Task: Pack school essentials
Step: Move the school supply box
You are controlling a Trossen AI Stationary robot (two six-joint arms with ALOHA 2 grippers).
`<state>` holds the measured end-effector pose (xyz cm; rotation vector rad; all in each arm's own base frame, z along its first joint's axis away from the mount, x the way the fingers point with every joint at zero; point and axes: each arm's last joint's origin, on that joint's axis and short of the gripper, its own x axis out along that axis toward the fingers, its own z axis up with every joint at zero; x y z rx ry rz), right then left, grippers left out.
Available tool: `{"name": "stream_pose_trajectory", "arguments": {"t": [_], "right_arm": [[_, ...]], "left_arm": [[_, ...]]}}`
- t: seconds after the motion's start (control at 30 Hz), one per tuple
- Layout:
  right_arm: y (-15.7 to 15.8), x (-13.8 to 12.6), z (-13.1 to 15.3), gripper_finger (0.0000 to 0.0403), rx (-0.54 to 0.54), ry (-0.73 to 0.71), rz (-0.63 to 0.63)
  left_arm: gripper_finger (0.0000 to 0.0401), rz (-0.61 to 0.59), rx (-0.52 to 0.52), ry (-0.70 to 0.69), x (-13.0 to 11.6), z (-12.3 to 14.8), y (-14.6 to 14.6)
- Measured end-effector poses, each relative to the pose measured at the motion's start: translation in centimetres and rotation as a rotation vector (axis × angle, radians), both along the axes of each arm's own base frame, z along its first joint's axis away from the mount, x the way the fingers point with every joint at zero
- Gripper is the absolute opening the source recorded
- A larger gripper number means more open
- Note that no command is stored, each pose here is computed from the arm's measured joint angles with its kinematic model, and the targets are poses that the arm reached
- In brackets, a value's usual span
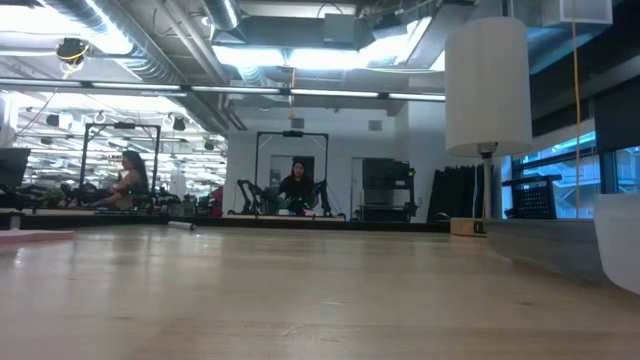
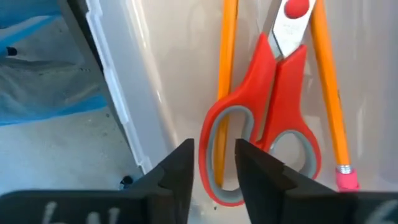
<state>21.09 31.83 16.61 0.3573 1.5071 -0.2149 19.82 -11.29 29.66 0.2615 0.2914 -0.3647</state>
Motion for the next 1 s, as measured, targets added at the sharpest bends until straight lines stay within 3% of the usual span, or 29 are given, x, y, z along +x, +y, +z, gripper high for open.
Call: {"name": "stream_pose_trajectory", "arguments": {"t": [0.13, 0.3, 0.53, 0.77, 1.0], "right_arm": [[-0.3, 0.5, 0.1, 0.0141, 0.044, 0.072, -0.012], [-0.2, 1.1, 1.3, 0.0145, 0.01, 0.004, 0.021], [-1.0, 1.4, 3.8, 0.0146, -0.159, -0.045, 0.012], [-4.6, 3.4, 4.6, 0.0146, -0.356, -0.004, -0.014], [-9.3, 7.1, 3.9, 0.0145, -0.438, 0.053, 0.072]], "left_arm": [[0.0047, 0.0, 0.0, 0.0, 0.0, 0.0, 0.0], [0.0047, 0.038, 0.011, -0.007, 0.0, 0.0, 0.1], [0.0047, 0.152, 0.006, -0.014, 0.4, 0.1, 1.1], [0.0047, 0.235, 0.022, 0.013, 1.2, -0.2, 2.9], [0.0047, 0.168, 0.027, 0.126, 1.2, -1.1, 3.9]]}}
